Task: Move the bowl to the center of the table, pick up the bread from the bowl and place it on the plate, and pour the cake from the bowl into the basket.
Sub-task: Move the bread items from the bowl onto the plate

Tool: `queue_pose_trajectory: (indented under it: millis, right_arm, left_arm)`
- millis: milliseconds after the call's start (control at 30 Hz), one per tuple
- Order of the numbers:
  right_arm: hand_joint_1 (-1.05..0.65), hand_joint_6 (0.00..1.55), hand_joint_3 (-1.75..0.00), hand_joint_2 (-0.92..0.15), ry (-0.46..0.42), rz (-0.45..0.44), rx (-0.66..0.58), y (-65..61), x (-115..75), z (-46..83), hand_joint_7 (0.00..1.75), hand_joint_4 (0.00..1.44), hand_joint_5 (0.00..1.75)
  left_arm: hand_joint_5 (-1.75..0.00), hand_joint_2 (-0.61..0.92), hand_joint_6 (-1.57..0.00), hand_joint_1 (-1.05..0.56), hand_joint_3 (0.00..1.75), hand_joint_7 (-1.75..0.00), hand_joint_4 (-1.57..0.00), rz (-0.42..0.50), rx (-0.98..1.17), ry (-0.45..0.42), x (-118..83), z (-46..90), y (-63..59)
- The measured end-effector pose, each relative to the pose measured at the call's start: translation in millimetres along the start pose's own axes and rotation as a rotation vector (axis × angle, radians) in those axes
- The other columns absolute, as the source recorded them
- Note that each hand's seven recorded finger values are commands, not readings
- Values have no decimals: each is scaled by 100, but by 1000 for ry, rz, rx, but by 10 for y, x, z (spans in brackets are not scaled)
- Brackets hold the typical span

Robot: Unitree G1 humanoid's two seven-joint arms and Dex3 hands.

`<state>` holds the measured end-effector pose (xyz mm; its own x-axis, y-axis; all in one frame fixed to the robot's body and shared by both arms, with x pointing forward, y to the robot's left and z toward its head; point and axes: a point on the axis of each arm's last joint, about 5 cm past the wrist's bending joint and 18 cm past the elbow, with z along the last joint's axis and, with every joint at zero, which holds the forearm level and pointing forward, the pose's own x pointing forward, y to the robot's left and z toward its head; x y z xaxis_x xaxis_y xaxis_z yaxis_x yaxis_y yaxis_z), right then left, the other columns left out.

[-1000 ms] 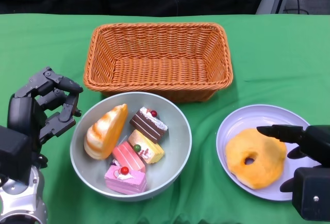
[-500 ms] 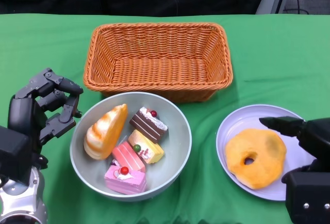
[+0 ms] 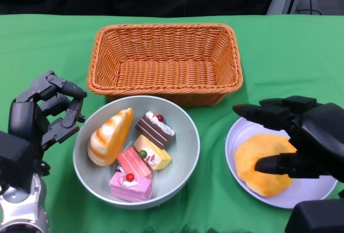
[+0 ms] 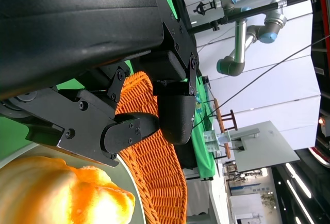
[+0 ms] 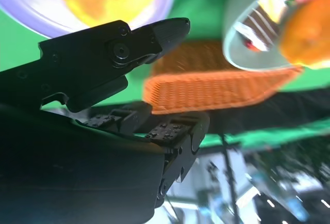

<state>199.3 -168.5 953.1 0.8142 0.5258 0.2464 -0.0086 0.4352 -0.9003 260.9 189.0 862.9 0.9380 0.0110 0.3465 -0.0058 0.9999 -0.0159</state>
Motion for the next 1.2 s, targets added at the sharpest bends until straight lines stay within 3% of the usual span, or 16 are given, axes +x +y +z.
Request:
queue_pose_trajectory:
  millis: [333, 533, 867, 1200]
  right_arm:
    - [-55, 71, 0, -83, -193, -55, 75, 93, 365, 228, 3, 80, 9]
    - [-56, 75, 0, -83, -278, -20, 77, 229, 608, 290, 3, 83, 8]
    - [-51, 79, 0, -81, -337, 15, 105, 483, 984, 349, 2, 92, 9]
    - [-53, 77, -1, -84, -366, 56, 118, 594, 1158, 425, 1, 90, 5]
  left_arm:
    - [-168, 77, -77, -13, 74, -126, -81, -7, 3, -5, 4, 4, -9]
    - [-169, 76, -78, -13, 76, -125, -81, -7, 2, -13, 7, 8, -14]
    - [-168, 79, -78, -13, 71, -124, -80, -6, -5, -39, 33, 35, -40]
    - [-174, 80, -70, -20, 60, -137, -76, 31, 15, -37, 38, 40, -29]
